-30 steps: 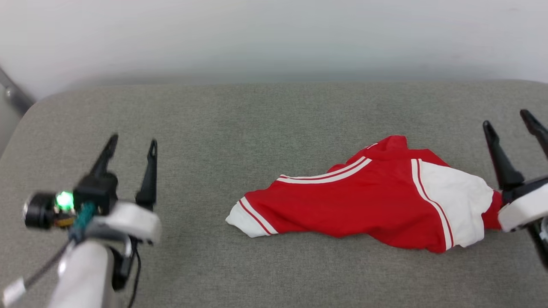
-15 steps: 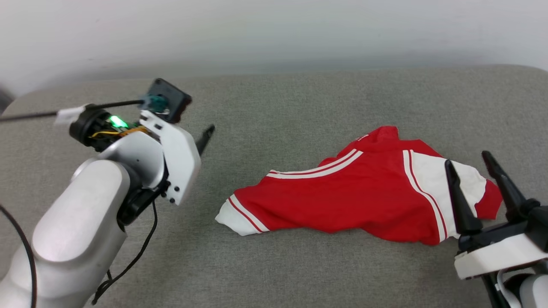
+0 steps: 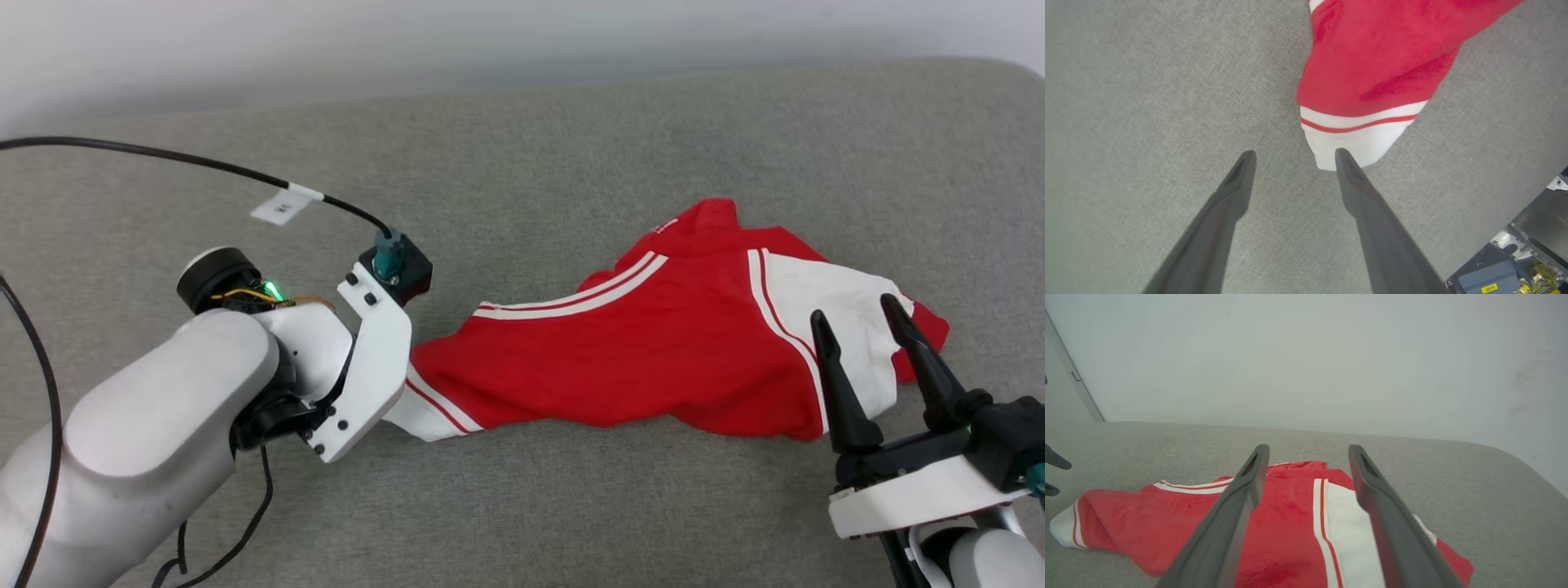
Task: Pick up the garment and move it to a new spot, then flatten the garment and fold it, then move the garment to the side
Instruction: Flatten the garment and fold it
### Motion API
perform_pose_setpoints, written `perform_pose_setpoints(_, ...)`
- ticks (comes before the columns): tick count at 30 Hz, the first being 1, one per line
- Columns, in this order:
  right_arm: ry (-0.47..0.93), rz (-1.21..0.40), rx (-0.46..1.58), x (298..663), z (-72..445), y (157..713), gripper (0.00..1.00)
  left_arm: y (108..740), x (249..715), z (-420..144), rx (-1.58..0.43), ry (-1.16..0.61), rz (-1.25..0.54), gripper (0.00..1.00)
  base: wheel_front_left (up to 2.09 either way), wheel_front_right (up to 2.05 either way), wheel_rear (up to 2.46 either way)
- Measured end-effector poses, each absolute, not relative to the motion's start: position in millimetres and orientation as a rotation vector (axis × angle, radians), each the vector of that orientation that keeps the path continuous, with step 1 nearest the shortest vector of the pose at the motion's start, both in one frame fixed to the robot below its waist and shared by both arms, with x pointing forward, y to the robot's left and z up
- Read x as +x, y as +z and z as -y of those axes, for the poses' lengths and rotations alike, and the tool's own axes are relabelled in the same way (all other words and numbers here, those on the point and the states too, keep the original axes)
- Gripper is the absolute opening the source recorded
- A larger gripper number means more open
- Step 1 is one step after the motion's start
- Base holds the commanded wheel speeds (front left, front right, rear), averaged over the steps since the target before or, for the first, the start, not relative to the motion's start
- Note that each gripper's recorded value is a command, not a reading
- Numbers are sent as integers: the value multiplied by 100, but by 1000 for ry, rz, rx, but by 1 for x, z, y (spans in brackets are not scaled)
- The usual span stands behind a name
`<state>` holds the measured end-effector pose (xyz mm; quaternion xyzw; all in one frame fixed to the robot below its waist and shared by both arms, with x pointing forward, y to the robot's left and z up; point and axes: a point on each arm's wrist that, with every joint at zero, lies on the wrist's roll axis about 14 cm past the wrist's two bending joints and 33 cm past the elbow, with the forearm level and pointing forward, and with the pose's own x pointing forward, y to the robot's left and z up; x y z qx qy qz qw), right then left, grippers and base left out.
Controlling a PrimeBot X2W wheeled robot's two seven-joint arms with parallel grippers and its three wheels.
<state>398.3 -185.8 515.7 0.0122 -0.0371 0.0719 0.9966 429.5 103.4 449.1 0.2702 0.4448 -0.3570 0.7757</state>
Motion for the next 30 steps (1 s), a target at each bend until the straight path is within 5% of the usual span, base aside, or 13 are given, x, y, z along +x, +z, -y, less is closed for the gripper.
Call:
perform_pose_setpoints(12,113,10,31,410,190,485,100,378,426,-96,682,-891,-1173,100,0,0,0)
perform_pose_setpoints(13,112,11,31,410,190,485,100,378,427,-96,687,-894,-1177,37,0,0,0)
perform_pose_setpoints(14,110,7,30,410,191,483,100,377,428,-95,689,-897,-1176,0,0,0,0)
perform_pose_setpoints(21,112,25,34,409,190,488,100,394,436,-93,666,-891,-1044,0,0,0,0)
perform_pose_setpoints(30,158,61,56,405,172,500,100,462,484,-165,693,-627,-759,0,0,0,0)
